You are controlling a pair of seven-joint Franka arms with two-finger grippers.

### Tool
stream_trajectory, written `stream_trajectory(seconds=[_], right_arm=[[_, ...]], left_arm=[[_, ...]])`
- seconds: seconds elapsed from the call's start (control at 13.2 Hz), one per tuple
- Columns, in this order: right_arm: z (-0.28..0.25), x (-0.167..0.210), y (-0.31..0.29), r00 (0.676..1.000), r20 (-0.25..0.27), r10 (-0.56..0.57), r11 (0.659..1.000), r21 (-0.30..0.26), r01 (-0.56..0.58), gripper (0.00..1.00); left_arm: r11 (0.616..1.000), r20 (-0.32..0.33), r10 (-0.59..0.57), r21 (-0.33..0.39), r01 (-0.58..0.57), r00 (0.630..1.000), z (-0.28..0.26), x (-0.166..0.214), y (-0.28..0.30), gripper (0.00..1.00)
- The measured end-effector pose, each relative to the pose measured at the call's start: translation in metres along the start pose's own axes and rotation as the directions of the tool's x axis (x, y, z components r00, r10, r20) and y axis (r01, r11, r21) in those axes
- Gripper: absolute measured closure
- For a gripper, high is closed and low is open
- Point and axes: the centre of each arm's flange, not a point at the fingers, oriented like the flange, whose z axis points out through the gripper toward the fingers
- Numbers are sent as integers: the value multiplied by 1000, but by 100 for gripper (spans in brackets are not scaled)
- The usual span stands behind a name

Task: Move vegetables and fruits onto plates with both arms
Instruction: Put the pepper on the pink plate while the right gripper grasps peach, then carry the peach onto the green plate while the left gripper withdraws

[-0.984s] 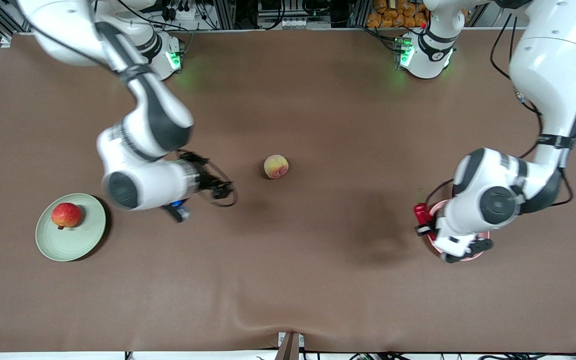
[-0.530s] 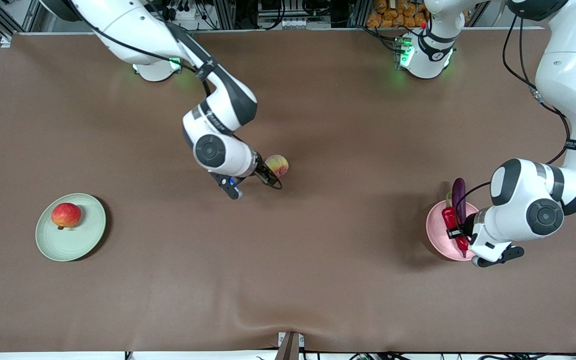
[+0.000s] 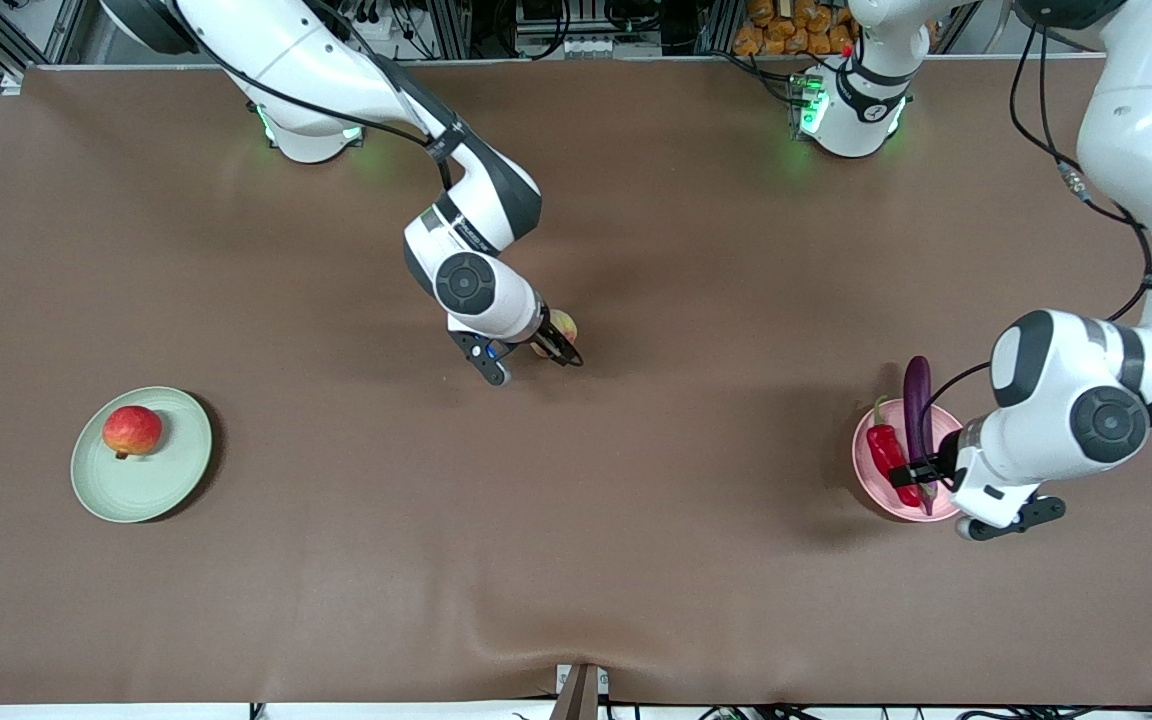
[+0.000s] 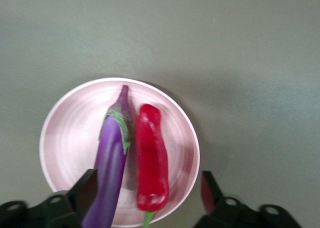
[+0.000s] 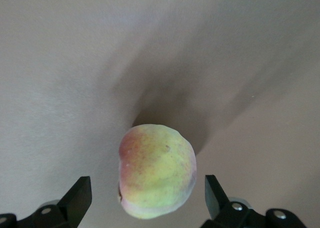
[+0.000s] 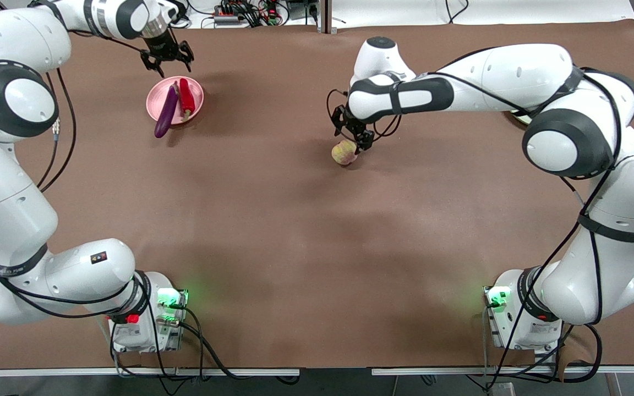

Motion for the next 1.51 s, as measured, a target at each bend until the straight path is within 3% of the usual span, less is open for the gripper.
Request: stream_trajectory(seconds=[0.08,0.15,0.3,0.45,0.68,0.83,0.98,1.14,1.29,1.36,1.51], right_arm=[[7,-2,1,1000,-6,-7,1000,-8,7,7],[11,-1,2,1000,-12,-10,1000,-14,10,8],[8,3,2,1000,-18,3,1000,-11,-3,29],[-19,25,1,999,-29,26,999,-35,-27,30],[-140,110,21,996,16,-85,982,-169,86,30],[-212,176,52,977,59,-207,964,-160,214,30],[-248,238,88,914,56,-402,899,-166,406,30],[-260,307,124,814,50,-579,793,-198,576,30],[-264,386,169,698,30,-715,681,-195,706,30],[-260,416,187,657,23,-753,641,-200,742,30],[-245,457,206,606,-9,-795,594,-217,775,30]], left_arm=[[1000,-16,10,8,-9,1000,-15,0,-1,0],[1000,-38,22,14,-22,999,-33,-1,-2,0],[999,-92,33,26,-31,995,-72,-3,-3,0],[998,-130,35,52,-29,991,-115,-12,-3,0],[995,-186,43,96,-26,982,-188,-37,0,0],[997,-178,30,78,-17,983,-232,-65,9,0],[999,-155,9,54,0,988,-271,-95,13,0],[998,-143,10,59,-1,990,-295,-116,14,0],[998,-134,47,52,-40,990,-310,-130,15,0],[997,-134,72,40,-67,988,-316,-133,14,0],[995,-135,102,24,-100,986,-328,-133,-7,0]])
